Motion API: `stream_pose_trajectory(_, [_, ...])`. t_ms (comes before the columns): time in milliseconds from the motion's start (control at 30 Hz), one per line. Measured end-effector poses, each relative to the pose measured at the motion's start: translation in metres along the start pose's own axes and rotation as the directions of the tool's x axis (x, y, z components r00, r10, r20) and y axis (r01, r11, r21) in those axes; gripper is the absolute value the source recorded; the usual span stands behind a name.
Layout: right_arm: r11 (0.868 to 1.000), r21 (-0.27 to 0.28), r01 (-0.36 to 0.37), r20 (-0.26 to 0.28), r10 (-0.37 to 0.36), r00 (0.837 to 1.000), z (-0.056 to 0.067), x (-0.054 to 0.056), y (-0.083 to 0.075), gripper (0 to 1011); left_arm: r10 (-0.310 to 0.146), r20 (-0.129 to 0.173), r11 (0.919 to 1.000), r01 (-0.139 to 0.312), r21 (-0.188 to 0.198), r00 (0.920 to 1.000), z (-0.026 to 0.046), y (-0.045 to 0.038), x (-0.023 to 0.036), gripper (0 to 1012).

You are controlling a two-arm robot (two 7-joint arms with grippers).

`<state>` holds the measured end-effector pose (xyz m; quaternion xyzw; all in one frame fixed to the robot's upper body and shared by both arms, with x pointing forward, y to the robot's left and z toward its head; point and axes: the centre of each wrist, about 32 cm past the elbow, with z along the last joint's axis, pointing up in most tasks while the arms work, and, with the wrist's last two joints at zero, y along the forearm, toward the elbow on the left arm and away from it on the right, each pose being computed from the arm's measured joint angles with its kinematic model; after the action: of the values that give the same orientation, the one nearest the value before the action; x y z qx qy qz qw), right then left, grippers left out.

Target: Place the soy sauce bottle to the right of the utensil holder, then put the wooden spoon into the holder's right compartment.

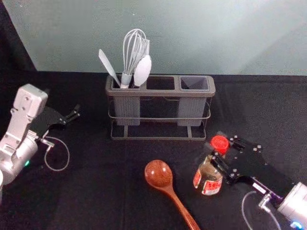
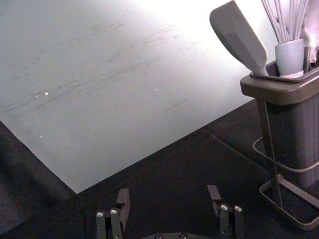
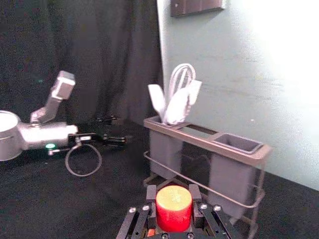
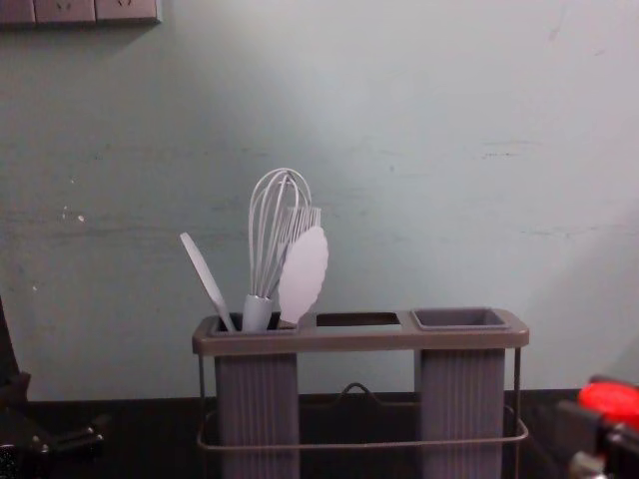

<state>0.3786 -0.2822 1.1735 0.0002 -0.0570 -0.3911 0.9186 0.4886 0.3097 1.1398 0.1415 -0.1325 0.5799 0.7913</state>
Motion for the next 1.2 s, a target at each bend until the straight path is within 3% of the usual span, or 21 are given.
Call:
stream_pose_trajectory(533, [0.995,-0.014,0.098,0.04,-0.097,0.994,0.006,0.032,-0.012,392,0.0,0.0,1.0,0.0,0.0,1.0,0.0,0.0,0.0,1011])
stream_pose_trajectory(1200, [0.986,-0.004,0.165,0.029,-0.165,0.986,0.001,0.053,-0.003,392,0.0,0.0,1.0,0.0,0.0,1.0,0.0,0.0,0.0,1010])
